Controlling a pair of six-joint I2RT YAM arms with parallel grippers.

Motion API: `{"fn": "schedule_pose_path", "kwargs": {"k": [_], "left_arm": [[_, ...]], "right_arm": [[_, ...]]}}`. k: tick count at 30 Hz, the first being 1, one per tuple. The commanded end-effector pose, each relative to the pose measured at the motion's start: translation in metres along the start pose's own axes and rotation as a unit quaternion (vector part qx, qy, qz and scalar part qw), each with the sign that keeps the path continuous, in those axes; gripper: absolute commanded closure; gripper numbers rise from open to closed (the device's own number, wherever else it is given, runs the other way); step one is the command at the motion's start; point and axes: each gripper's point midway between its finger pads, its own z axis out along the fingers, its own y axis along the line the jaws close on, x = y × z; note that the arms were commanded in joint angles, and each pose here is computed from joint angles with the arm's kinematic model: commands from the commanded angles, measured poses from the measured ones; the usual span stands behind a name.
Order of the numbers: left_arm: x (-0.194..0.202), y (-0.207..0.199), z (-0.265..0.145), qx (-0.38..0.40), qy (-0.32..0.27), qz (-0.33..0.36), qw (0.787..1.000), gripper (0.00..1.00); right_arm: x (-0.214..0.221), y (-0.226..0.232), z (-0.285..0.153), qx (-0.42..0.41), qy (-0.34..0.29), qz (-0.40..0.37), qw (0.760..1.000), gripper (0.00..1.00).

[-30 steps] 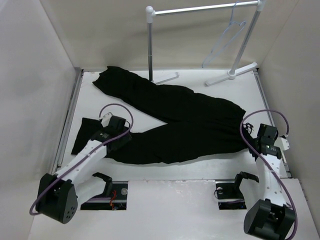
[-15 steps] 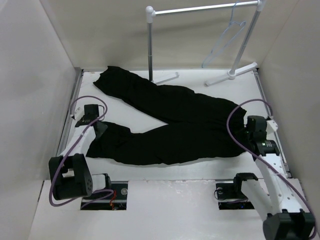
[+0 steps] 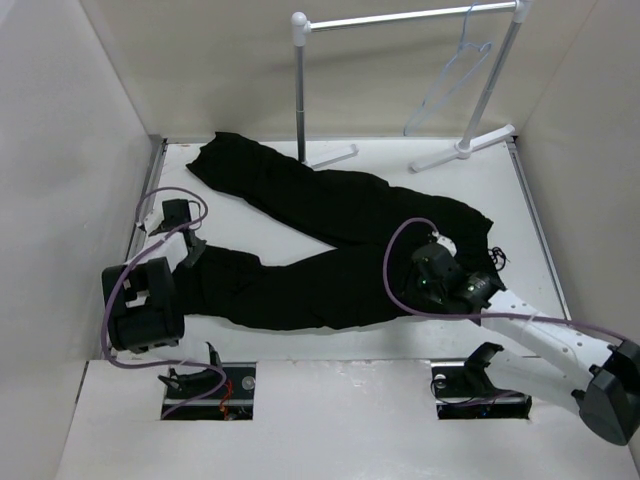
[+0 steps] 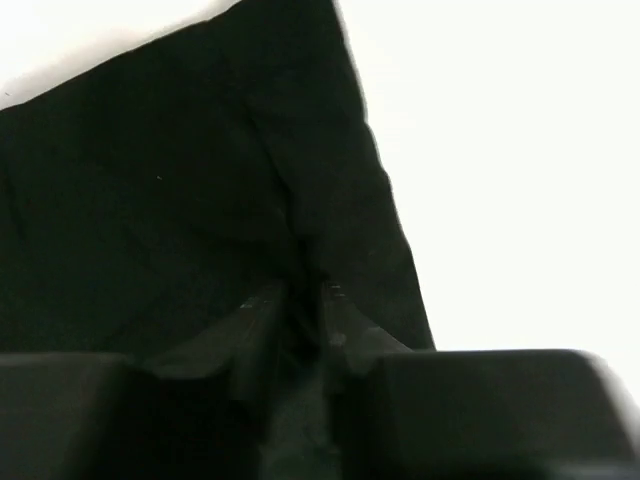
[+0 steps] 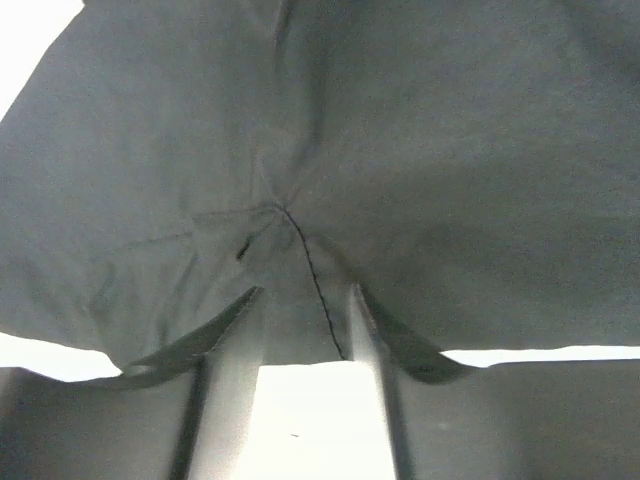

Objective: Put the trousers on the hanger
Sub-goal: Flatten out the trousers at the center of the board.

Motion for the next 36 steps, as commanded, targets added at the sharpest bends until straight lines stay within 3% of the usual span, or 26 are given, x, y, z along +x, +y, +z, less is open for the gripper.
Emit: {"fn": "schedule_pose_path", "kwargs": {"k": [1,7,9,15,24,27,29,32,34,36], "left_arm": [[-0.022,0.001,0.001,-0.002,-0.021,-0.012,1.000,0.92],[-0.035,0.036,-0.035,-0.022,-0.049,-0.027,0.998,0.99],[-0.036,0.044,-0.053,-0.024,-0.054,-0.024,0.998,0.99],[-0.033,0.061,-0.091,-0.041,-0.043,0.008,0.998,0.97],[-0.078,0.051,-0.035,-0.100,-0.031,-0.008,0.994,0.97],[-0.091,0.040,-0.023,-0.110,-0.036,-0.001,0.993,0.97],[-0.090,0.045,-0.010,-0.130,-0.024,0.002,0.991,0.95],[-0.086,0.050,-0.004,-0.145,-0.017,0.006,0.989,0.83],[-0.091,0.049,-0.014,-0.138,-0.037,0.000,0.990,0.67],[-0.100,0.041,-0.032,-0.114,-0.071,-0.010,0.991,0.52]], "right_arm": [[-0.005,0.008,0.003,-0.012,-0.019,0.009,1.000,0.49],[0.020,-0.040,0.027,0.064,0.028,0.014,0.997,0.42],[0.025,-0.043,0.030,0.073,0.040,0.012,0.996,0.47],[0.043,-0.045,0.027,0.078,0.086,0.013,0.993,0.46],[0.050,-0.045,-0.002,0.063,0.092,0.033,0.993,0.66],[0.038,-0.032,-0.007,0.044,0.072,0.034,0.996,0.61],[0.035,-0.020,-0.009,0.035,0.073,0.031,0.996,0.52],[0.036,0.005,-0.005,0.011,0.073,0.009,0.997,0.35],[0.035,0.028,-0.002,-0.010,0.073,-0.007,0.997,0.35],[0.032,0.055,0.002,-0.034,0.068,-0.024,0.997,0.44]]}}
